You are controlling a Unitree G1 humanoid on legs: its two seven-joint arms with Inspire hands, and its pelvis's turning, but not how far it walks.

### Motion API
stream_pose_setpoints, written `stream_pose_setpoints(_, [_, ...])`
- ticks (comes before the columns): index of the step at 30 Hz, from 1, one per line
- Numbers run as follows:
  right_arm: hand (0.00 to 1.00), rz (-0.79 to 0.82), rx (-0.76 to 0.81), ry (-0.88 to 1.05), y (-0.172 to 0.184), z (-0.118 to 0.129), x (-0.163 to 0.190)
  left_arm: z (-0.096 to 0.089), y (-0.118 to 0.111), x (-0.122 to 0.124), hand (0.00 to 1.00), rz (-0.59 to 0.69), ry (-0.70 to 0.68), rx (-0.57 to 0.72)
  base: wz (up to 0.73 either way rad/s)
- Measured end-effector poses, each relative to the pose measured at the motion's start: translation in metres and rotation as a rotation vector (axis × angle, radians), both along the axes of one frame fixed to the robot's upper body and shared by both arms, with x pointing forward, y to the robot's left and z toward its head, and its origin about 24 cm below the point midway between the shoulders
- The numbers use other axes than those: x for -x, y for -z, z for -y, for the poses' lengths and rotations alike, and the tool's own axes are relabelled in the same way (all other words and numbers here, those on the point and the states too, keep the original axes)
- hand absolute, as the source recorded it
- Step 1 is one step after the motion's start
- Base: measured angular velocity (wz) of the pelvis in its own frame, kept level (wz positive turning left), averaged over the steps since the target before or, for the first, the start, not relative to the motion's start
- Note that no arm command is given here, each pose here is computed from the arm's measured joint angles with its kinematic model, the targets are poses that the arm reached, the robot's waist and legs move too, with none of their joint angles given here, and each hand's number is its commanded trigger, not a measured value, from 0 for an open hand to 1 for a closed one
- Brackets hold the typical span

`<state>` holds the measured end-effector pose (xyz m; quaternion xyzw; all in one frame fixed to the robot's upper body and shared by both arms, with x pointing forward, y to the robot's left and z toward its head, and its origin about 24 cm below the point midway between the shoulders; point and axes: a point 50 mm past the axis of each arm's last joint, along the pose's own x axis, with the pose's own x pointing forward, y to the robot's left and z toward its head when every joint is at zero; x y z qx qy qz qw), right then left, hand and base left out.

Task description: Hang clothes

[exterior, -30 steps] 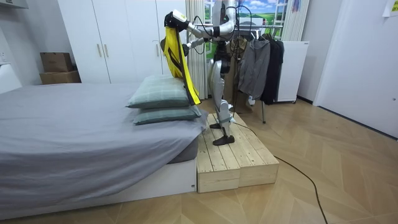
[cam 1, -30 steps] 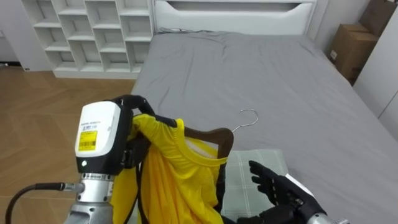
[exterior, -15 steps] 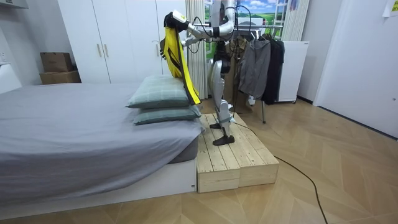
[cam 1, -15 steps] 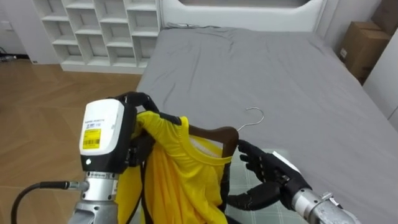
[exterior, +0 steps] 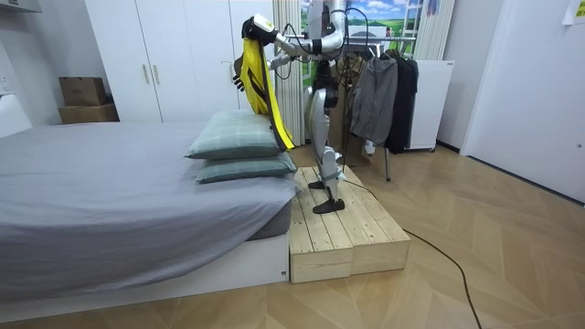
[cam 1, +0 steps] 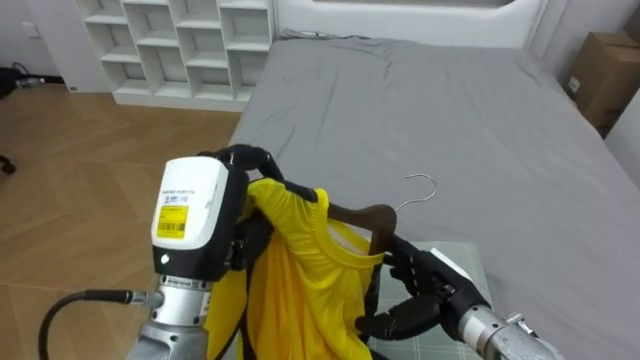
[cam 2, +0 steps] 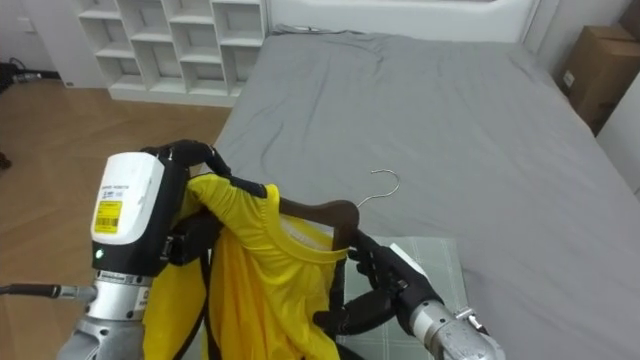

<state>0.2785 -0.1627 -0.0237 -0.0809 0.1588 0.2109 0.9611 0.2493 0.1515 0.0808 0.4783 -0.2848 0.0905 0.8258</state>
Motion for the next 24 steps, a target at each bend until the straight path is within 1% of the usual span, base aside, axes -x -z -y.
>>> stream_pose_setpoints(16, [0.0, -0.007, -0.056, 0.037, 0.0009, -0.0036, -0.0004, 0.0008, 0.0, 0.0004, 1.0, 0.006, 0.002, 0.002, 0.0])
stream_pose_setpoints(24, [0.0, -0.039, -0.085, 0.057, 0.0043, -0.0091, -0.008, 0.0021, -0.0028, 0.0009, 1.0, 0.022, 0.007, -0.017, 0.0])
